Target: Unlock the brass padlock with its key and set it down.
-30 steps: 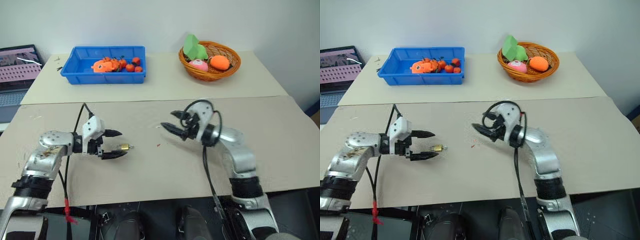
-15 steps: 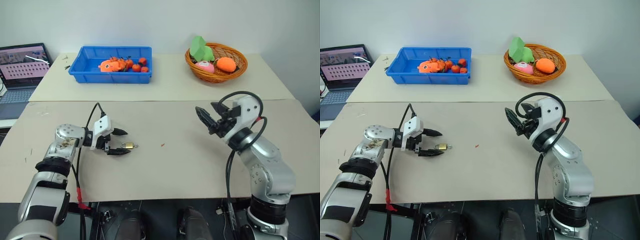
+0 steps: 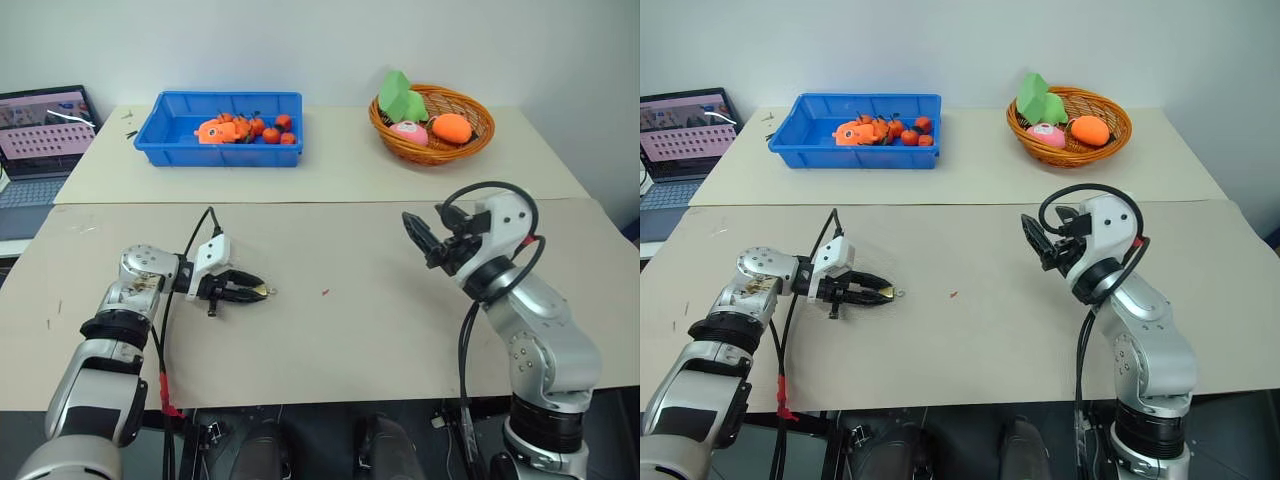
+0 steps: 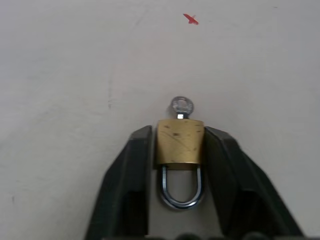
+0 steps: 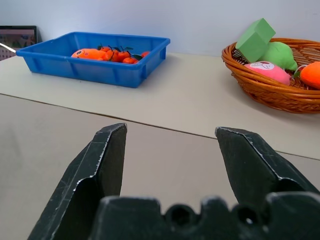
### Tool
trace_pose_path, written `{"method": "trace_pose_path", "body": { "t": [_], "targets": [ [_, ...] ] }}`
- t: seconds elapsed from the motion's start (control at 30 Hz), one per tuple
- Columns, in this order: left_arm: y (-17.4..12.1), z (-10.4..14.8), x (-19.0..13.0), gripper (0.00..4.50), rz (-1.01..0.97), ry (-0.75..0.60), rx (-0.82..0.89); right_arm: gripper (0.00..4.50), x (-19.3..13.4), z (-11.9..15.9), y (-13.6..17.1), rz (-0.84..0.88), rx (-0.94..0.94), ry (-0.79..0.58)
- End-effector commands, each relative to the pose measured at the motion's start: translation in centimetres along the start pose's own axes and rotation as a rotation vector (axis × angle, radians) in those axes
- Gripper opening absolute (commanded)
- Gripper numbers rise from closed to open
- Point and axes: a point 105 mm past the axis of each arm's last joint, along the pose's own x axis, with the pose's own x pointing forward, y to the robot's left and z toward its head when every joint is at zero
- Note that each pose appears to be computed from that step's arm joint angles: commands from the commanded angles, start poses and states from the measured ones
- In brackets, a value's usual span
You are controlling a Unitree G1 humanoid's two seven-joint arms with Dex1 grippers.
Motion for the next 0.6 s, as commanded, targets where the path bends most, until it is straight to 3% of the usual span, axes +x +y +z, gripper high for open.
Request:
{"method": "trace_pose_path", "body": {
  "t": [0.03,0.6],
  "targets": [
    [-1.7,-2.2,0.7,0.81,-0.082,0.068,-0.062,3.42,-0.6,1.7,-0.4,-0.017,-0.032,-0.062],
    [-1.2,-0.9,1.3,0.81,-0.030,-0.007,-0.083,3.42,0.3,0.7,0.7,0.033,-0.042,-0.019]
  ]
}}
